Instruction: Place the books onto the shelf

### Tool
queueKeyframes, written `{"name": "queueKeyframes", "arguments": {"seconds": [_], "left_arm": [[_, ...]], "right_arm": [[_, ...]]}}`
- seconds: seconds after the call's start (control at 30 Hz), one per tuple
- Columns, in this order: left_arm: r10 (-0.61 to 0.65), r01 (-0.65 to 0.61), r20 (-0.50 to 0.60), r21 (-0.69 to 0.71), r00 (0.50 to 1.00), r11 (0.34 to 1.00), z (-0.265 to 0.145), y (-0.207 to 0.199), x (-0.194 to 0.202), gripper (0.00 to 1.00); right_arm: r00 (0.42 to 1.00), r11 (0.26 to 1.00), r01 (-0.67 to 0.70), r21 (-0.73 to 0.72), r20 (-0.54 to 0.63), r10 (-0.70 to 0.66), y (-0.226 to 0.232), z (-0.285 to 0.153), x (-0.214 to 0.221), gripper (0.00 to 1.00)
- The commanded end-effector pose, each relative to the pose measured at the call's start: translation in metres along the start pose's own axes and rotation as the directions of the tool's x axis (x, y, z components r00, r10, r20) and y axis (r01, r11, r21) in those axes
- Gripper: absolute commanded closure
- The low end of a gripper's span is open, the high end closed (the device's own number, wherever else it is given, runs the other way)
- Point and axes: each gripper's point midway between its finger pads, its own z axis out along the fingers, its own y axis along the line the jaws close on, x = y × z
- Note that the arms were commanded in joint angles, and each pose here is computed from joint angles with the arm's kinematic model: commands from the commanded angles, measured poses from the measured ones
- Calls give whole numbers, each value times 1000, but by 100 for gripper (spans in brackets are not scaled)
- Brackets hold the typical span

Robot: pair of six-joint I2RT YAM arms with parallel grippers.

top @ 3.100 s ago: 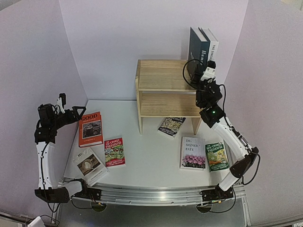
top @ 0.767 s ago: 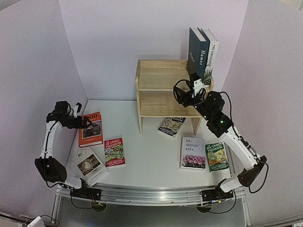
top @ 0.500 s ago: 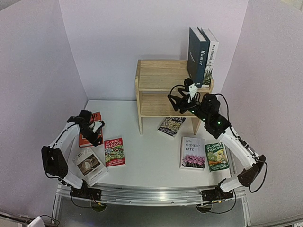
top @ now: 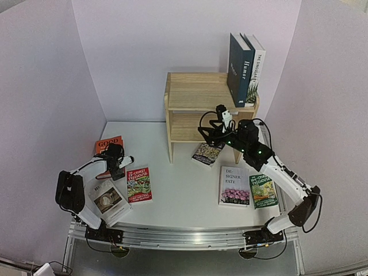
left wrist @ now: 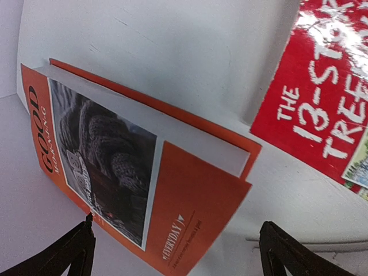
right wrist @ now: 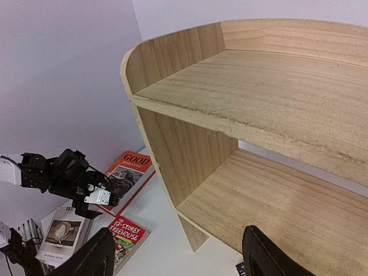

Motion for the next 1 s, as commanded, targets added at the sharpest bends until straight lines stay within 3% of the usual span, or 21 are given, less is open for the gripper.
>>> {"name": "queueKeyframes", "arguments": {"seconds": [0.0, 0.07, 0.13, 0.33, 0.47, 0.7, 0.97], "left_arm": [[50, -51, -33, -52, 998, 997, 26, 4, -2, 2], [47, -49, -31, -70, 998, 996, 30, 8, -5, 8], [44, -46, -28, -75, 999, 996, 30, 13, -9, 20], [22, -22, 7, 44, 1000, 999, 20, -4, -13, 78], [11, -12, 8, 68, 1000, 998, 13, -7, -11, 99], [-58, 52, 57, 88, 997, 995, -32, 14, -21, 100], [-60, 47, 146, 88, 988, 995, -101, 26, -24, 100]], "right_arm": [[999, 999, -32, -26, 15, 33, 7, 1, -3, 27], [999, 999, -36, -32, 15, 36, 9, 2, -3, 27], [999, 999, -39, -38, 12, 39, 10, 3, -3, 27], [998, 997, -60, -48, -8, 60, 16, 9, 7, 28], [997, 995, -66, -71, -36, 64, 29, 20, 18, 28], [980, 977, -167, -131, -132, 150, 74, 62, 53, 28], [868, 899, -432, -68, -302, 394, 103, 117, 118, 32]]}}
